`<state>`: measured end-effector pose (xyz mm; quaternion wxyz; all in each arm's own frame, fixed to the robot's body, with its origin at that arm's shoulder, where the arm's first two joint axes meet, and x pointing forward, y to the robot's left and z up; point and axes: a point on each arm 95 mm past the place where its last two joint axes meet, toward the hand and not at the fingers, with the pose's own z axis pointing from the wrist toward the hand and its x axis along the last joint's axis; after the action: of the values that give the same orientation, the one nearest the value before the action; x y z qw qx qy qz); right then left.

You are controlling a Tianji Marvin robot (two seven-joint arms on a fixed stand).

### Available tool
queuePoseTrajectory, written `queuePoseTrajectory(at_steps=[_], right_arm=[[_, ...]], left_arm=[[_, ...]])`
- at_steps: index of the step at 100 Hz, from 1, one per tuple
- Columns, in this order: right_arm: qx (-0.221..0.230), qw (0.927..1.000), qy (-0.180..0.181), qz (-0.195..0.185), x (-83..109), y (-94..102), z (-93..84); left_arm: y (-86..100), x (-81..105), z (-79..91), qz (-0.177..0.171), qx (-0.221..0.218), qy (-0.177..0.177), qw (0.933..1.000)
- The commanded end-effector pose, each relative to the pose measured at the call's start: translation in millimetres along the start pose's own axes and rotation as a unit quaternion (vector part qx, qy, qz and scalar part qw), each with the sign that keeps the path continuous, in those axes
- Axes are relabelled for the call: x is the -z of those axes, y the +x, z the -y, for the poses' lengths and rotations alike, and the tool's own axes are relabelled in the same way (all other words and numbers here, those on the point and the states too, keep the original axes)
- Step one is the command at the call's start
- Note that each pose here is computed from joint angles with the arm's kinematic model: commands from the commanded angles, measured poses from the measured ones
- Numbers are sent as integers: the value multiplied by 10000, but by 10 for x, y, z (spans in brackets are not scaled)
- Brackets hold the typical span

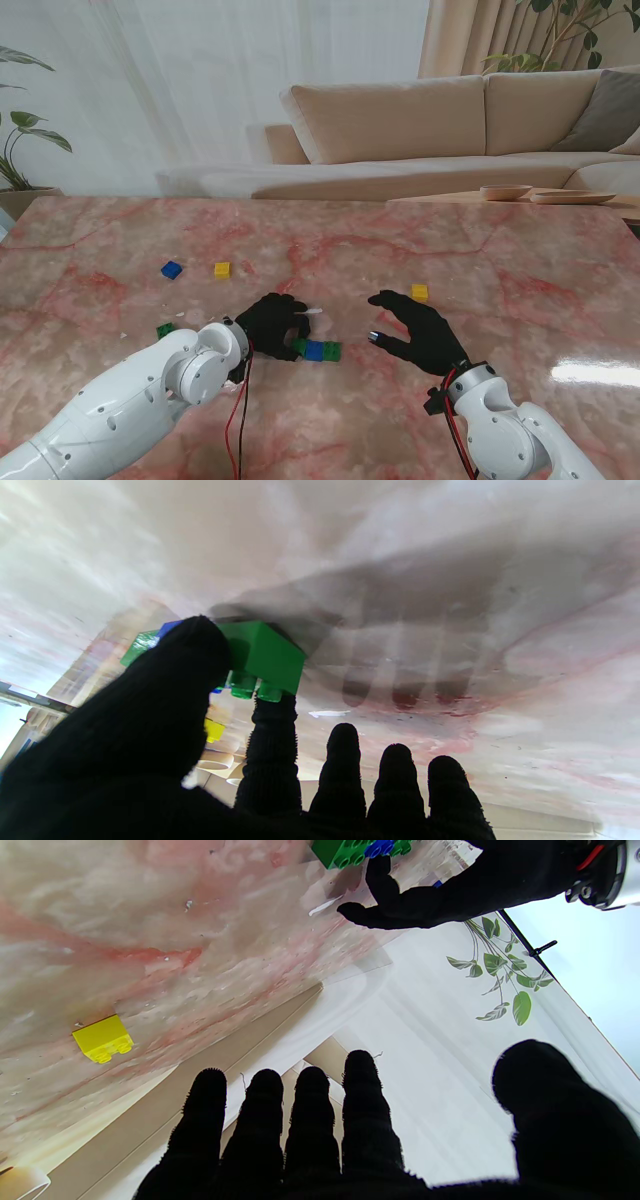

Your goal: Build a two-level staggered structure with toy bricks

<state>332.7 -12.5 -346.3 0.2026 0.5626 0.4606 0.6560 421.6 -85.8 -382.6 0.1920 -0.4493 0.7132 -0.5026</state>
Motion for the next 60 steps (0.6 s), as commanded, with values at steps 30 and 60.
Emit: queuePoseTrajectory(at_steps=[30,60], right_arm=[[-37,9999,99,43,23,-2,47],[-38,9999,99,24,16,2,47]], left_arm=[[-29,-1,-49,-59,12,-48,10000],[-23,12,-65,-90,-5,-71,9999]])
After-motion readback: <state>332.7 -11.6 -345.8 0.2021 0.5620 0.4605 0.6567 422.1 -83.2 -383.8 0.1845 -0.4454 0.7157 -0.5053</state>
